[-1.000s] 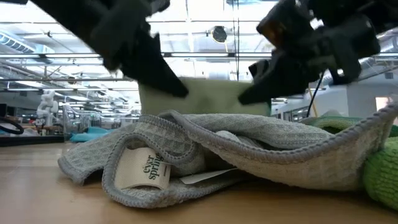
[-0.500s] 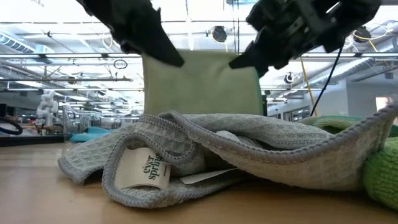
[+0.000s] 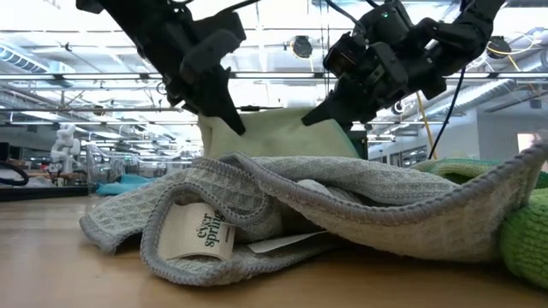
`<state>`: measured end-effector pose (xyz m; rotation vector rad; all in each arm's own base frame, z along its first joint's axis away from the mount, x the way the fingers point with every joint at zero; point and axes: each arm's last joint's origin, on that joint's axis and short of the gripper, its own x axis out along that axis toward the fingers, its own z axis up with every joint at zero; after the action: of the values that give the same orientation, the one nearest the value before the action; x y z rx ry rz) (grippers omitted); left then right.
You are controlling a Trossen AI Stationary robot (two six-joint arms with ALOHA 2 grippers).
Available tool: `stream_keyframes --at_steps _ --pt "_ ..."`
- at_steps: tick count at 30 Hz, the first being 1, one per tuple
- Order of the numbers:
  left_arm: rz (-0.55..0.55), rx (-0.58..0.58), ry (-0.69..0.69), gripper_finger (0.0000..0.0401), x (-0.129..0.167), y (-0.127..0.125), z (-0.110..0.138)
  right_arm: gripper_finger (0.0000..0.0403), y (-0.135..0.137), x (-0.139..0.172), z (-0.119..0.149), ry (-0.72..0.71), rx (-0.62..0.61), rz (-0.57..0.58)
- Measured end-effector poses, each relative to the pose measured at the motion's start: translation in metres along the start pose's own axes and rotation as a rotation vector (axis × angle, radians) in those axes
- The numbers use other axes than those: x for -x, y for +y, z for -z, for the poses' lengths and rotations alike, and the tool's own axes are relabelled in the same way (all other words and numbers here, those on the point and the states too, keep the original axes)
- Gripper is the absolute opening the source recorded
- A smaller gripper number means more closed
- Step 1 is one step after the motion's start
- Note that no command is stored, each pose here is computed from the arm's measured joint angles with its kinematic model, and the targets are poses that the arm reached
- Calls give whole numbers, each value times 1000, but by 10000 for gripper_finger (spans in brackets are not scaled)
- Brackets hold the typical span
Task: Fold microfiber towels
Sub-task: Fold the left light green microfiber cloth
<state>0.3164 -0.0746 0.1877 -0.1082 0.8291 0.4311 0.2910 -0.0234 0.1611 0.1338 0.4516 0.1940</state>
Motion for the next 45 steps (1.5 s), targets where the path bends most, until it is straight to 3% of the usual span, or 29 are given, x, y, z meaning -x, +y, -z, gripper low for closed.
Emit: stream_keyframes --at_steps 5,11,15,18,24,28,36,39,45 --pt "-9 22 33 14 -7 10 4 25 -7 2 1 6 5 29" --pt "-33 47 83 83 -11 14 16 99 -11 3 1 7 32 158" --pt "-103 57 83 128 -12 21 18 146 -3 3 -6 -49 64 59" --pt "-116 86 45 151 -7 26 12 156 9 -1 -8 -79 98 1" --pt "-85 149 -101 167 16 29 -7 116 15 -21 5 -83 131 -12" --pt "-39 115 -145 168 21 15 -6 77 5 -35 23 -38 105 3" --pt "-90 64 -77 163 -14 3 39 20 -10 -41 48 117 1 42" --pt "-92 29 -112 149 -25 4 40 7 -10 -38 48 145 -2 43" --pt "-115 -12 -58 120 -42 28 54 4 -9 -38 43 114 8 59"
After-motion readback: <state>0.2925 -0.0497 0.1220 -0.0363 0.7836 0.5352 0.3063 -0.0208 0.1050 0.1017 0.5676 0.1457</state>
